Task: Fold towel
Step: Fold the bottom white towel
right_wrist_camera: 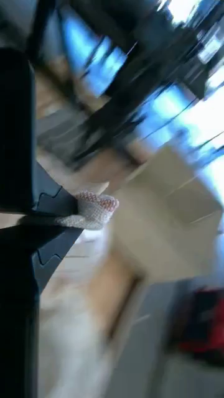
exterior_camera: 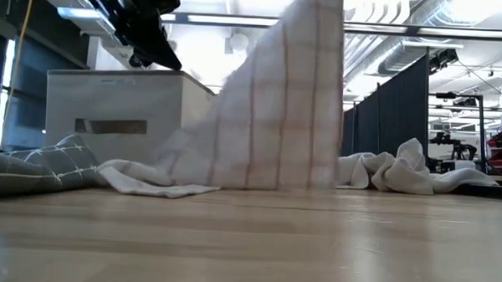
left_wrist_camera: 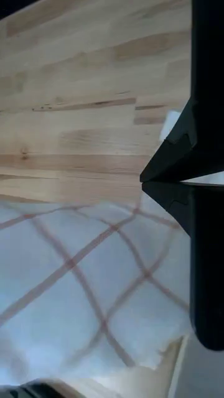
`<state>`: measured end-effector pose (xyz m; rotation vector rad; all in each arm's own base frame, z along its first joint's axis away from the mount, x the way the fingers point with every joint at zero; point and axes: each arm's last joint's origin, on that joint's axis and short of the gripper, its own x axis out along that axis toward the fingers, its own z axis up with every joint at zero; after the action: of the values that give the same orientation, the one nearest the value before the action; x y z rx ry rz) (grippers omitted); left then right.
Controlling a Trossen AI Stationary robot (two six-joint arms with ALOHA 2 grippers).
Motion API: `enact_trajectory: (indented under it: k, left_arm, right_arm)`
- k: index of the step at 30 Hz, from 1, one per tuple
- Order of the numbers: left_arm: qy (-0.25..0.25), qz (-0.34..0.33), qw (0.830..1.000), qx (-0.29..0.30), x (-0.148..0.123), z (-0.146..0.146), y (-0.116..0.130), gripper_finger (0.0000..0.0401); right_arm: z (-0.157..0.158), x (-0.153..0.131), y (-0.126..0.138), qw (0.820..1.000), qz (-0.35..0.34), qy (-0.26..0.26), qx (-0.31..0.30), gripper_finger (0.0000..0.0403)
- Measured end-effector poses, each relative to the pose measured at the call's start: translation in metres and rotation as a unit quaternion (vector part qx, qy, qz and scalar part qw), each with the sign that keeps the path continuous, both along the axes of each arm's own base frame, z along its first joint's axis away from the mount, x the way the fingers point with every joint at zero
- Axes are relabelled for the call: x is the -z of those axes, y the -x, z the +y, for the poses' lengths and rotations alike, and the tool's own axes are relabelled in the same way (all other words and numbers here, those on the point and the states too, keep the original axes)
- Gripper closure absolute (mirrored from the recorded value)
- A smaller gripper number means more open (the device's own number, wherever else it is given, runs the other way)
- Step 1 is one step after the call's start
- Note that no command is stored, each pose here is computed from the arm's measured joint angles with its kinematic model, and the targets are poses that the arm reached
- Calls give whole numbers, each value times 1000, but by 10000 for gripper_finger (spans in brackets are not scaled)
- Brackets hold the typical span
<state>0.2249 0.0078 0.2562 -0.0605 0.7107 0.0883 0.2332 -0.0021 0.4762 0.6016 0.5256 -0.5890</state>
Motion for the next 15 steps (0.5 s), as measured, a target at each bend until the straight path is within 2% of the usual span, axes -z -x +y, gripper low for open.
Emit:
enact_trajectory:
  k: [4,6,7,11,15]
  left_arm:
    - [-1,18,1000,10,7,-2,3,401]
    - [-2,19,999,32,8,-6,3,401]
    - [-3,19,999,49,8,-8,3,401]
    - [-15,18,995,96,8,-15,3,401]
    - [-16,18,994,106,8,-19,3,401]
  right_arm:
    - [17,33,-3,986,142,-64,56,403]
    - [26,43,-11,979,167,-91,76,403]
    - [32,46,-18,980,162,-102,60,403]
    - [58,39,-54,987,44,-143,-53,403]
    - [84,18,-70,973,-89,-168,-129,403]
